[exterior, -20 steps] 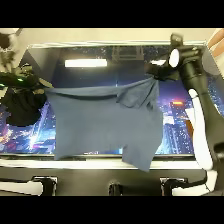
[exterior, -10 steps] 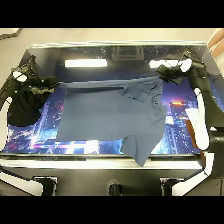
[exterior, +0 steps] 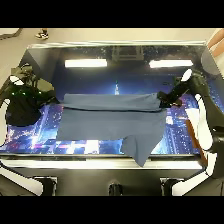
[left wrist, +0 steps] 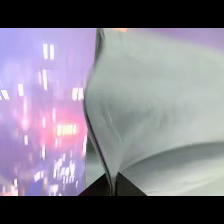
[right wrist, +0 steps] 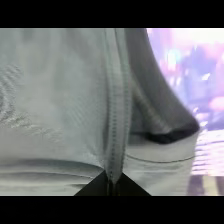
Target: Fold the shirts.
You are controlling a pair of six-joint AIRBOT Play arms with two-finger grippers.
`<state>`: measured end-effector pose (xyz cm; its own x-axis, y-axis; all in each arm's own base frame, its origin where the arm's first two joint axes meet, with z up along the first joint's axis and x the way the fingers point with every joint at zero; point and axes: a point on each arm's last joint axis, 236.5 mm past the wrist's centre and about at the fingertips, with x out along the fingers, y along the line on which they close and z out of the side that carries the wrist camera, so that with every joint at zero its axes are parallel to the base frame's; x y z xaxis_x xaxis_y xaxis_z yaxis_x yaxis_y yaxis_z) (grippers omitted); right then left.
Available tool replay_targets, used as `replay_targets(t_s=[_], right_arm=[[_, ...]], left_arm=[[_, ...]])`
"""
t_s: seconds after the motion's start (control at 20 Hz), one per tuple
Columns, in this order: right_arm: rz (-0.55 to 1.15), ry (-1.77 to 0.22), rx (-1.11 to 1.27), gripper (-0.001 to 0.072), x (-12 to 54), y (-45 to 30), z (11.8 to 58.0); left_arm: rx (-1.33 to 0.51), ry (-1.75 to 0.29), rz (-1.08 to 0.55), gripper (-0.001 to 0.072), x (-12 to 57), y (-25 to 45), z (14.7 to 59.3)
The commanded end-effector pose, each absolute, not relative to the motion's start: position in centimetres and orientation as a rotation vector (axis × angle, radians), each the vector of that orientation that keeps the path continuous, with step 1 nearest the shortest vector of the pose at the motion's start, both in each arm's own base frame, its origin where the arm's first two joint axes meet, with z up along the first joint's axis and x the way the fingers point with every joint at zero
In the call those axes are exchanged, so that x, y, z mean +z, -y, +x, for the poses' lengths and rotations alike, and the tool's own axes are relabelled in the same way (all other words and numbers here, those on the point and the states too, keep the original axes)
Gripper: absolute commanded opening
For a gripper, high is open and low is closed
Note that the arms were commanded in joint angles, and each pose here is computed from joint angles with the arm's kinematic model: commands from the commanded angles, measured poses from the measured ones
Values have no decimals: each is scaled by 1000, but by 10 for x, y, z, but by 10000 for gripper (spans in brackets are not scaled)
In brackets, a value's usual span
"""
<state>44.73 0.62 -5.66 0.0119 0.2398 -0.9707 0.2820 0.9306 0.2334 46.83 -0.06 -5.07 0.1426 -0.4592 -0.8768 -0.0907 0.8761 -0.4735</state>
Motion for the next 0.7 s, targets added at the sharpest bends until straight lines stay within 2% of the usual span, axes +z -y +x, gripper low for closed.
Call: replay_targets(t_s=[0.0,0.2,0.25,0.3,0.35,0.45,0.55,0.65], right_arm=[[510,-1587,-23,38,-70,-22,446],[536,-1567,-53,40,-73,-20,452],[539,-1543,-58,98,-71,-18,456],[551,-1524,-71,323,-64,-13,459],[558,-1499,-76,419,-51,-5,461],[586,-1473,-103,440,-23,20,452],[600,-1532,-138,439,-7,46,423],[541,-1632,-132,439,-10,53,389]], left_arm=[[-319,-1559,-511,24,-64,8,440],[-282,-1579,-532,26,-67,5,438],[-295,-1581,-549,136,-63,8,437],[-309,-1583,-569,365,-56,8,436],[-316,-1595,-580,452,-47,4,433],[-314,-1627,-588,448,-30,-11,418],[-263,-1679,-570,444,-25,-28,393],[-187,-1722,-535,442,-41,-36,358]])
